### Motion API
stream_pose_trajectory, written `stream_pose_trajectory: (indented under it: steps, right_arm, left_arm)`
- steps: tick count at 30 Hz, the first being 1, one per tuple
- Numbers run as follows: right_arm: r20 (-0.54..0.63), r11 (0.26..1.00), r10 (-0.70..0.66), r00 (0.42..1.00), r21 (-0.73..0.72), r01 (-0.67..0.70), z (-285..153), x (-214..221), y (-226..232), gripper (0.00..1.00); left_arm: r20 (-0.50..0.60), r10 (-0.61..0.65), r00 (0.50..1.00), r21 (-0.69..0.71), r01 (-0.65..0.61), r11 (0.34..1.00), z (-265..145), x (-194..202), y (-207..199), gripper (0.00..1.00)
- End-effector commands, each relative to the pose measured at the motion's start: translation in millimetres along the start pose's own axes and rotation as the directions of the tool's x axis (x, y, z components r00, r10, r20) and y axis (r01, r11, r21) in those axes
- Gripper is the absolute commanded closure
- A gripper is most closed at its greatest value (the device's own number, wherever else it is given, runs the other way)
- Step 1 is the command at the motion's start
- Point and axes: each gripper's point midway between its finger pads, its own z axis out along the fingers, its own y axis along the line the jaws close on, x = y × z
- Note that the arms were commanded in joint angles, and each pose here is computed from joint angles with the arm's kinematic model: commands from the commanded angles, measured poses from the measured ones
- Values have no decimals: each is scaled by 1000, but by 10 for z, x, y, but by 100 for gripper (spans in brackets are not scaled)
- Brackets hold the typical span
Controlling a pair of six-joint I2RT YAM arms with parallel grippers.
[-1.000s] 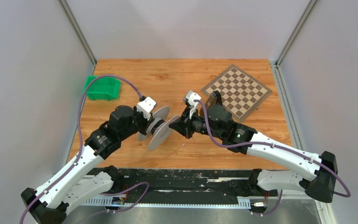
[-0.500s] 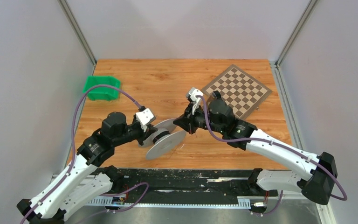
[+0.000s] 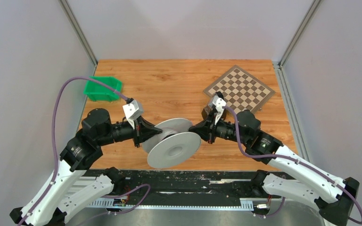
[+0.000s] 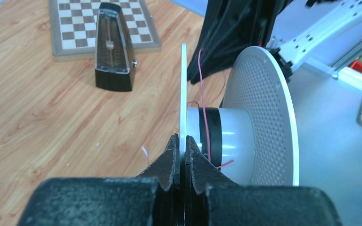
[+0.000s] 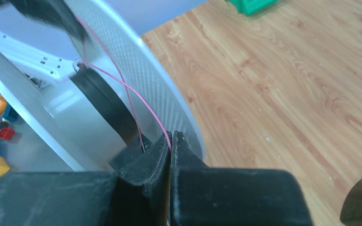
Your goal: Wrap the cables
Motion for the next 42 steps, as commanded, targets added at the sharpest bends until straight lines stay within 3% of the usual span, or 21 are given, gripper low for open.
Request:
stream_pose_trajectory:
  steps: [1,7,18,25,32,42]
  right_arm:
    - [-11,999,7,1000,-54,-7,-91,171,81,97]
    - [48,999,9,999,-38,-7,-251,164,92,98]
    - [77,987,52,996,-156,-39,-250,372,244,97]
    - [92,976,96,991,-202,-76,-193,528,264,87]
    - [163,967,96,982,-248,-54,-174,563,292,71]
    - [288,957,-71,955,-250,146,-121,524,302,49]
  left_arm:
    - [104,-105,989,52,101,994,-101,-454,-214,100]
    - [172,-115,978,-33,122,992,-198,-629,-119,100]
    - [292,-260,920,-30,280,959,-238,-837,-103,100]
    - [387,-300,872,-29,337,941,-344,-966,-83,100]
    - [453,-345,822,-15,394,919,-418,-1071,-67,100]
    - [497,-406,767,26,455,890,-458,-1131,-71,100]
